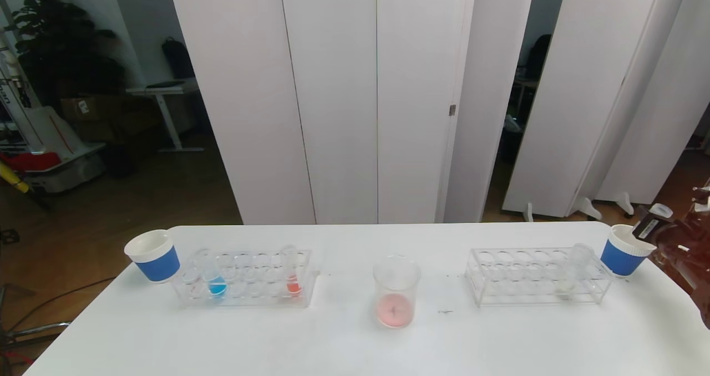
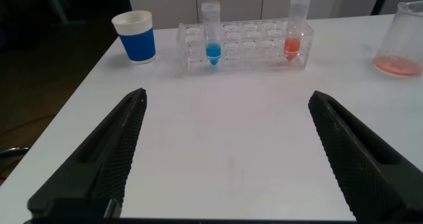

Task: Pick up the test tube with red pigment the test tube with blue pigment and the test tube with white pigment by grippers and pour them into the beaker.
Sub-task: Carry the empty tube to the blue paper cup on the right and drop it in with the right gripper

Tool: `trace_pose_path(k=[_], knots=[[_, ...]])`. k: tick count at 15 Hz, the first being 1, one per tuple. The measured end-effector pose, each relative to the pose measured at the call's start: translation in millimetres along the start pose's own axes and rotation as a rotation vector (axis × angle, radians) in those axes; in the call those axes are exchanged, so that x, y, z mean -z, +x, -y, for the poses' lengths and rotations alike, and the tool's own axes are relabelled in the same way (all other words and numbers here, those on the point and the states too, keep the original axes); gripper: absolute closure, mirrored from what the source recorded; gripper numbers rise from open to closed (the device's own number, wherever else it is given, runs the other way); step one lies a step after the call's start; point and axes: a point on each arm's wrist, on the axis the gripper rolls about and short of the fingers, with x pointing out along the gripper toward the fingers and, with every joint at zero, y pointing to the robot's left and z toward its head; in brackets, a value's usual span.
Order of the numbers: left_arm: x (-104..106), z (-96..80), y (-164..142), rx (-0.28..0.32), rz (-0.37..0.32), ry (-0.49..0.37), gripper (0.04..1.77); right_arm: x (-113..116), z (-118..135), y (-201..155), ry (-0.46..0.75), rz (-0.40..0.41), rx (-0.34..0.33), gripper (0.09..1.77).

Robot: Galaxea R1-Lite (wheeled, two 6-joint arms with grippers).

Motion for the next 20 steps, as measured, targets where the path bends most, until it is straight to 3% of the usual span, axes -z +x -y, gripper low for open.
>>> trace_pose_path(k=[12, 13, 14, 15, 16, 17, 20], knots=[[0.0, 0.0, 0.0, 0.000, 0.000, 0.000, 0.06, 13.6, 2.4, 4.2, -0.023, -0.023, 0.002, 1.24], [0.0, 0.0, 0.0, 0.000, 0.000, 0.000, 0.06, 14.1, 1.5, 4.0, -0.023, -0.025, -0.001, 1.09], [0.0, 0.0, 0.0, 0.000, 0.000, 0.000, 0.06, 14.2, 0.6, 3.8, -0.025, -0.027, -0.003, 0.80], [0.0, 0.0, 0.0, 0.000, 0.000, 0.000, 0.06, 14.3, -0.3, 3.6, -0.026, -0.027, -0.006, 0.41], [0.0, 0.0, 0.0, 0.000, 0.000, 0.000, 0.06, 14.4, -0.9, 3.2, -0.027, -0.028, -0.007, 0.19], [0.1, 0.0, 0.0, 0.000, 0.000, 0.000, 0.06, 14.2, -1.6, 3.1, -0.028, -0.029, -0.009, 0.11], [0.1, 0.0, 0.0, 0.000, 0.000, 0.000, 0.06, 11.6, -2.9, 2.5, -0.031, -0.024, -0.014, 0.11]])
